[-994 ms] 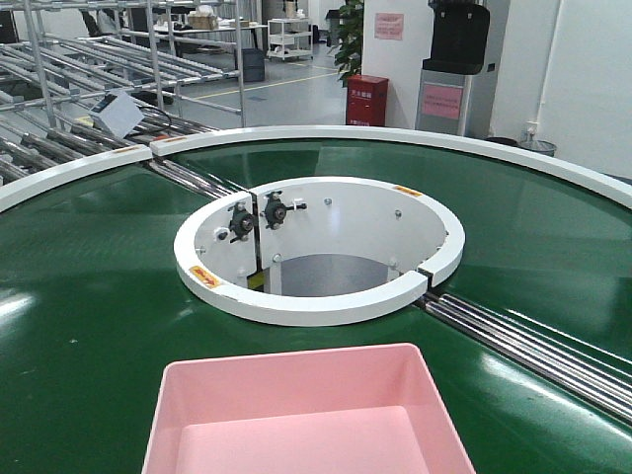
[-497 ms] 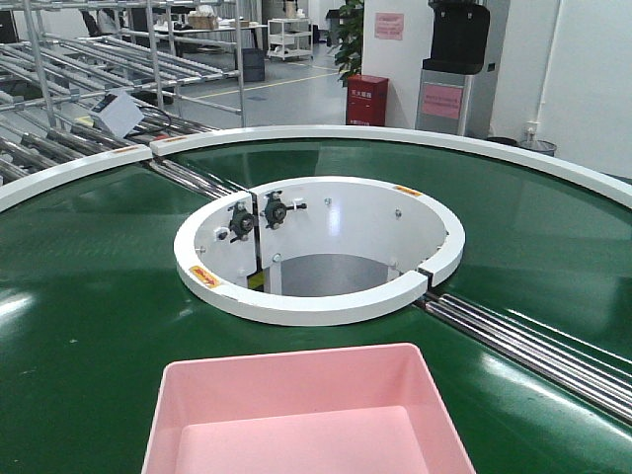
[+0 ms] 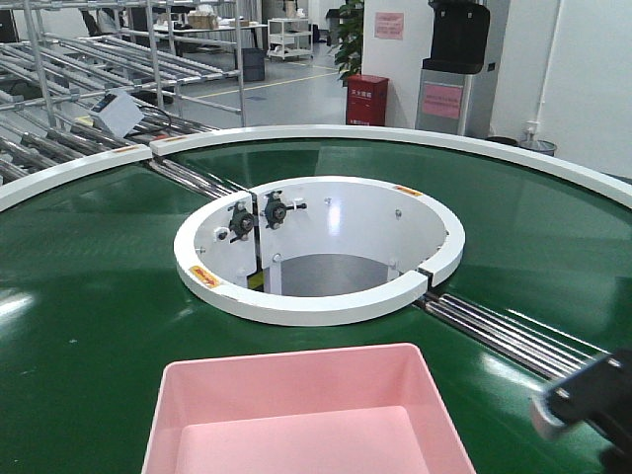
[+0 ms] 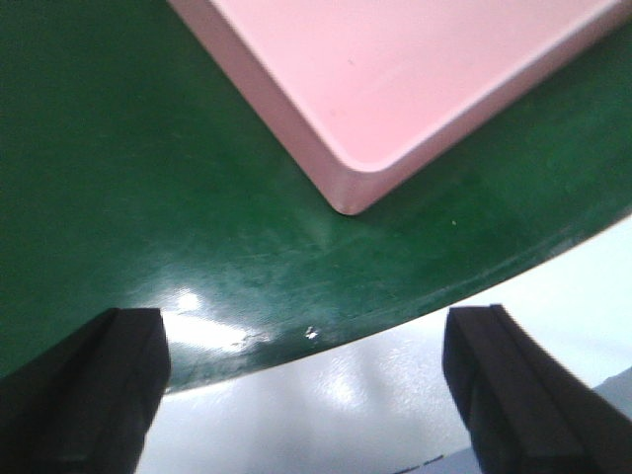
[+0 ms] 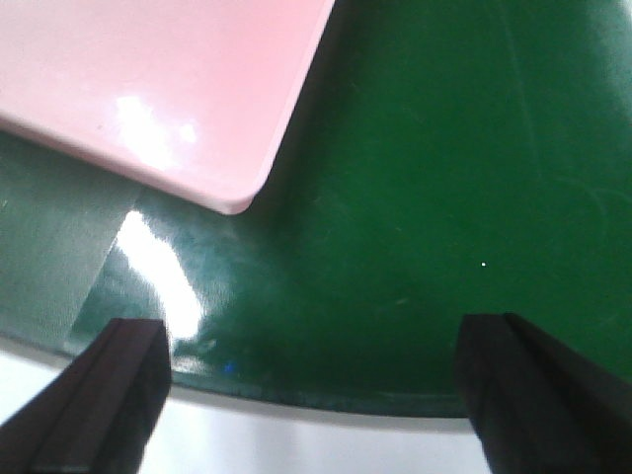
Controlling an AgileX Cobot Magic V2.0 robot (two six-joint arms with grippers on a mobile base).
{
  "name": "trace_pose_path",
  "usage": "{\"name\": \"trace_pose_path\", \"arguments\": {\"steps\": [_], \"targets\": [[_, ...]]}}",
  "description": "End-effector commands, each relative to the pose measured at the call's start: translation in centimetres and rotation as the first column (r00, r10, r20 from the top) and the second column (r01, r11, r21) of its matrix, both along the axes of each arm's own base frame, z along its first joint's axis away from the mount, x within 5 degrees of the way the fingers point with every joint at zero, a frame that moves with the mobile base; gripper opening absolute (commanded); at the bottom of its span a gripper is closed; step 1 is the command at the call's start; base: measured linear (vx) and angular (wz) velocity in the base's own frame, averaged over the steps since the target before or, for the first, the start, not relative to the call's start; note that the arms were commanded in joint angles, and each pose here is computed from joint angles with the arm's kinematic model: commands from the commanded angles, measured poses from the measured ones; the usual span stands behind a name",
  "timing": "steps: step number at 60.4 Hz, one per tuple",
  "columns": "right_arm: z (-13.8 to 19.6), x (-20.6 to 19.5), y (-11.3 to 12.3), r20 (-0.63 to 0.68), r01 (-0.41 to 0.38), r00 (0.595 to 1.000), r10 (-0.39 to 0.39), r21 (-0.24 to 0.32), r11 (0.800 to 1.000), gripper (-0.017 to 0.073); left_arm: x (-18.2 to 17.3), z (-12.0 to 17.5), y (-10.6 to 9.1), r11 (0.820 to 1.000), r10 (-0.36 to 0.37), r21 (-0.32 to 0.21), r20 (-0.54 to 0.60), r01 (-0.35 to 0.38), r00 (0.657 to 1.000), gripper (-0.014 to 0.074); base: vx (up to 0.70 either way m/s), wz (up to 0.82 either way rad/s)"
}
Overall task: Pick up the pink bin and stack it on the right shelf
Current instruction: 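Lower both grippers onto opposite side walls of the pink bin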
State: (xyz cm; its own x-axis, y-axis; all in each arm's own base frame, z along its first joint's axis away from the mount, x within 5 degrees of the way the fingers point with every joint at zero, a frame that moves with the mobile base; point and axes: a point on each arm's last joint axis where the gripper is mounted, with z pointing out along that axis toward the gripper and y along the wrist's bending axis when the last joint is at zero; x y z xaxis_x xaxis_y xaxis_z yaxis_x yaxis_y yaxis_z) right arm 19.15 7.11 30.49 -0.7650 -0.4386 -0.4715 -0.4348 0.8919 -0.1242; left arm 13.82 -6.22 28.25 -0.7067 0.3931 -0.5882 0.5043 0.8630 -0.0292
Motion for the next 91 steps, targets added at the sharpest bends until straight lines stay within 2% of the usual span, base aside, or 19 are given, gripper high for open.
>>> {"name": "trace_pose_path", "arguments": {"steps": [1, 5, 9, 13, 17, 23, 30, 41, 51, 61, 80, 86, 91], "targets": [[1.7, 2.6, 0.9, 0.034, 0.068, 0.997, -0.068, 0.016, 0.998, 0.0583, 2.4, 1.4, -1.3, 1.0, 0.011, -0.024, 0.046, -0.01, 0.999, 0.0659, 0.0, 0.0], [1.8, 4.2, 1.5, -0.008, 0.108, 0.994, -0.108, 0.02, 0.994, 0.0573, 4.0, 1.6, -1.9, 0.999, 0.036, -0.022, 0.022, -0.036, 0.999, 0.0656, 0.0, 0.0], [1.5, 5.9, 2.3, -0.049, 0.157, 0.987, -0.155, 0.031, 0.987, 0.0571, 5.7, 2.3, -2.6, 0.995, 0.086, -0.045, 0.0, -0.086, 0.996, 0.0652, 0.0, 0.0], [1.4, 7.7, 2.7, -0.078, 0.218, 0.974, -0.214, 0.051, 0.975, 0.0571, 7.4, 2.7, -3.3, 0.984, 0.156, -0.081, -0.042, -0.159, 0.987, 0.0649, 0.0, 0.0], [1.3, 9.1, 3.0, -0.104, 0.261, 0.962, -0.253, 0.074, 0.962, 0.0571, 8.9, 2.6, -4.0, 0.976, 0.191, -0.086, -0.085, -0.198, 0.978, 0.0649, 0.0, 0.0], [0.7, 11.2, 3.1, -0.147, 0.299, 0.947, -0.285, 0.084, 0.951, 0.0571, 11.2, 2.6, -4.9, 0.974, 0.203, -0.072, -0.126, -0.213, 0.971, 0.0645, 0.0, 0.0], [-0.1, 13.0, 3.7, -0.183, 0.302, 0.941, -0.286, 0.067, 0.951, 0.0571, 13.5, 1.5, -5.7, 0.967, 0.241, -0.044, -0.178, -0.253, 0.954, 0.0643, 0.0, 0.0], [-1.6, 15.4, 4.5, -0.218, 0.309, 0.931, -0.292, 0.045, 0.95, 0.0571, 16.1, -0.2, -6.4, 0.931, 0.356, 0.017, -0.258, -0.365, 0.898, 0.0624, 0.0, 0.0], [-2.9, 16.8, 5.0, -0.241, 0.324, 0.92, -0.308, 0.031, 0.945, 0.0571, 17.3, -1.1, -6.3, 0.898, 0.436, 0.052, -0.261, -0.438, 0.862, 0.0594, 0.0, 0.0], [-4.1, 17.8, 5.4, -0.252, 0.326, 0.917, -0.31, 0.023, 0.945, 0.0569, 17.8, -1.9, -6.3, 0.881, 0.468, 0.064, -0.259, -0.468, 0.845, 0.0566, 0.0, 0.0], [-6.5, 18.9, 5.8, -0.275, 0.325, 0.91, -0.311, 0.006, 0.946, 0.0523, 18.3, -2.9, -6.6, 0.879, 0.472, 0.067, -0.274, -0.472, 0.838, 0.0559, 0.0, 0.0], [-6.6, 18.9, 5.8, -0.277, 0.328, 0.909, -0.312, 0.011, 0.945, 0.0484, 18.4, -3.3, -6.7, 0.877, 0.474, 0.074, -0.288, -0.474, 0.832, 0.0549, 0.0, 0.0], [-6.6, 18.9, 5.8, -0.271, 0.327, 0.911, -0.311, 0.014, 0.945, 0.0437, 18.4, -3.5, -6.8, 0.877, 0.473, 0.069, -0.297, -0.476, 0.829, 0.0507, 0.0, 0.0]]}}
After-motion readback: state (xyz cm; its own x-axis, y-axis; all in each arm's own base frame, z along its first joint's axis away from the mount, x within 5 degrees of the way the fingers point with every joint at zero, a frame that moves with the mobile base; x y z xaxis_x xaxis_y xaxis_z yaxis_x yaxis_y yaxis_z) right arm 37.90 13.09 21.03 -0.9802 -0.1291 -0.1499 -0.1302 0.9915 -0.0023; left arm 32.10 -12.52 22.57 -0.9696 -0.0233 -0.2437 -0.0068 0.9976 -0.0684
